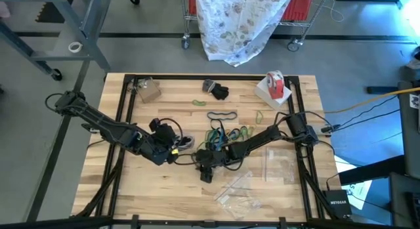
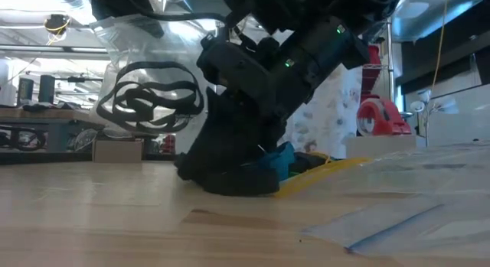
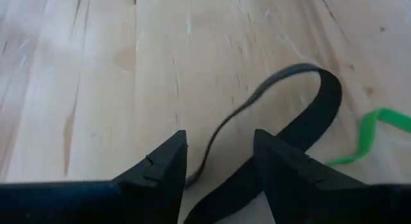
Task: Sort rubber bands
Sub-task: Put the black rubber band into the transparent zip bag
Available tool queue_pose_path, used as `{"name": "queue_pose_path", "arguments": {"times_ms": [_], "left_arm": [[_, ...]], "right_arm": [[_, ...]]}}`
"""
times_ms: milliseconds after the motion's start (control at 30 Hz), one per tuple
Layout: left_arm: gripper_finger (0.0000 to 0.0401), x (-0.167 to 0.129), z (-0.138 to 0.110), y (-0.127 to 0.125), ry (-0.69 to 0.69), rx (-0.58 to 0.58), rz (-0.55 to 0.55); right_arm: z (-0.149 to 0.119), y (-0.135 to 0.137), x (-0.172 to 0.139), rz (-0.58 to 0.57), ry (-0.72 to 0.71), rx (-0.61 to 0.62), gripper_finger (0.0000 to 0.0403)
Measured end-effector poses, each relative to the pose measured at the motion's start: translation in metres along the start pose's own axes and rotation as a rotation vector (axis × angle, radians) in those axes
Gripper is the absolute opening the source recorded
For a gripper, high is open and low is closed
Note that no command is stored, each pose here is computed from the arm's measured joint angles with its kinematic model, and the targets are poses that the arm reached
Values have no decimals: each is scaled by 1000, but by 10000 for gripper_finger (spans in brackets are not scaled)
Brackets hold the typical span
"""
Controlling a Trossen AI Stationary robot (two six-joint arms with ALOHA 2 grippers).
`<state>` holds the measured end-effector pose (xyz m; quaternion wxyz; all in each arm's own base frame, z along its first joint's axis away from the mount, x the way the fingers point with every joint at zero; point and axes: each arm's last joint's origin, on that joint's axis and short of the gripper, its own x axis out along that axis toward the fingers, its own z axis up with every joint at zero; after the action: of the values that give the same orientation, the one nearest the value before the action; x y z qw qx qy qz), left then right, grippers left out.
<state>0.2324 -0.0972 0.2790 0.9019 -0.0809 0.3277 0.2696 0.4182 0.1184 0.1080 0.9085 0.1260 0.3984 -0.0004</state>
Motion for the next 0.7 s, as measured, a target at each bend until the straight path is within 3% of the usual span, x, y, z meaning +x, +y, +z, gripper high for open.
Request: {"name": "queue_pose_path", "arguments": {"times_ms": [267,533,700], "left_arm": [[0,0,0,0,2,2,2],[0,0,0,0,0,1,0],[0,-1,-1,-1,1,12,-3]], "right_arm": [[3,0,-13,-28,37,-17,172],[14,-1,-17,35,18,-44,175],[27,-10,-20,78,69,-52,216]]}}
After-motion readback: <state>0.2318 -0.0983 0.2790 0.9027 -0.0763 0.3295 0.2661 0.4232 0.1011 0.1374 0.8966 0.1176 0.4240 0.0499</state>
